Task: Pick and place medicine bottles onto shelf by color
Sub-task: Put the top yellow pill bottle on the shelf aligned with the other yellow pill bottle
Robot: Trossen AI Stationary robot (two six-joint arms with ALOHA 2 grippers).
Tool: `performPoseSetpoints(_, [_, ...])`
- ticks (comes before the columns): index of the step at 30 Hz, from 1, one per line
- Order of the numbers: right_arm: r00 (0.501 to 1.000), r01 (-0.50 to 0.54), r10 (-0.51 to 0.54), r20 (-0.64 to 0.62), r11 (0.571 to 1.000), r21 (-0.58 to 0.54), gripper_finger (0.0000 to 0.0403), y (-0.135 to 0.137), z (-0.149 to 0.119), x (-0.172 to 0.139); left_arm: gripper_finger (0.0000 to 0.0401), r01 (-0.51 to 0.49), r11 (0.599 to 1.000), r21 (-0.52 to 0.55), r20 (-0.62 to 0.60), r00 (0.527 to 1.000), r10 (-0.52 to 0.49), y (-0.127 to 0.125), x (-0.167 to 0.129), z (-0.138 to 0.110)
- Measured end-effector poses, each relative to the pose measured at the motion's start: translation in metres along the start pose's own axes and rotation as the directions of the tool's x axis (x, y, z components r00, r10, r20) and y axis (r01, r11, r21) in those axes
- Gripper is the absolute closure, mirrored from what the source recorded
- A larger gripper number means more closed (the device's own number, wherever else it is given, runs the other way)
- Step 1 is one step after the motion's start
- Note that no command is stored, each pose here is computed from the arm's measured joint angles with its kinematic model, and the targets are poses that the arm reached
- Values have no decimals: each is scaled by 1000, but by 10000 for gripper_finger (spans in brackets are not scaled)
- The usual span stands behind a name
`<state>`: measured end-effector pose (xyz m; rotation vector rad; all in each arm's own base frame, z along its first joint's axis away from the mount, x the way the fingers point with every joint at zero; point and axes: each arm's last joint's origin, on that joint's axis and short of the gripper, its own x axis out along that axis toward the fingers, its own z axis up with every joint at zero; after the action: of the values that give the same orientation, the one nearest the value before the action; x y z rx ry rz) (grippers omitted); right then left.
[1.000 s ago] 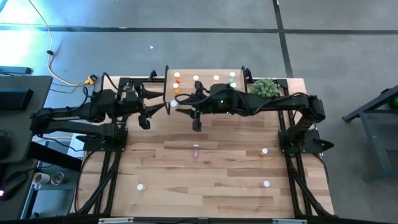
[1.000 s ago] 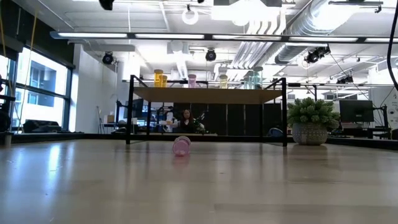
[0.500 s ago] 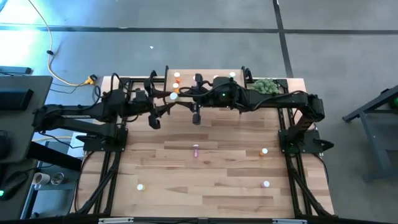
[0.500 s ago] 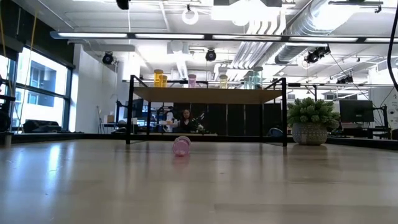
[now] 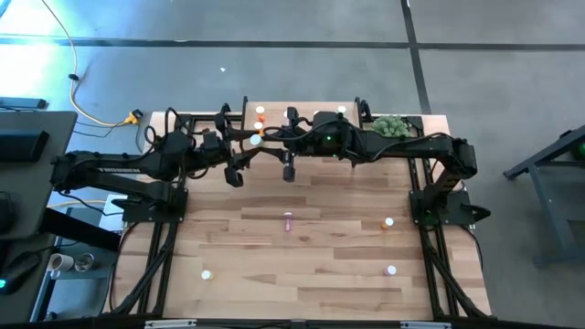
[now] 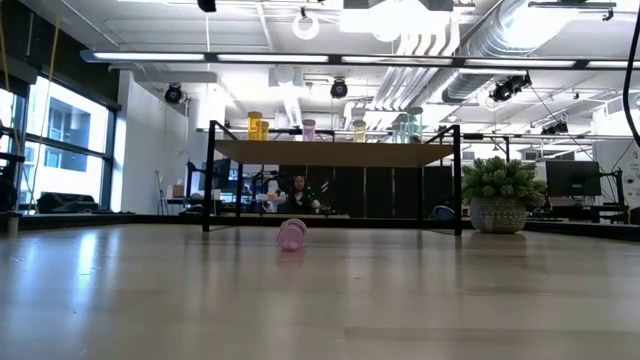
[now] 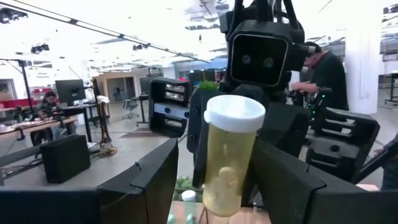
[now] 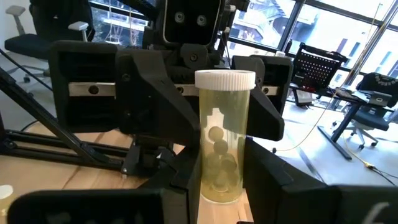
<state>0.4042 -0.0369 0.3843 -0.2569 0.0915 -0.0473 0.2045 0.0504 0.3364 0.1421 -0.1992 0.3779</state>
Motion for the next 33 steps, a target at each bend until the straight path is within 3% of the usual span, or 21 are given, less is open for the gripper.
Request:
performPoseSetpoints(7, [1000,-3,3,1,1000,22,320,0,0,0,213,-43,999,0,-5,999,43,1,1,-1])
performPoseSetpoints(21, [1000,-4,4,-7,999,37,320,-2,-1,0,299,-32,998,45,-10,999,32,1,1,-1])
performPoseSetpoints(33, [999,7,-6,-39,999,38,315,-3,-5,0,308,-36,998,60,-24,999,37,1,1,-3])
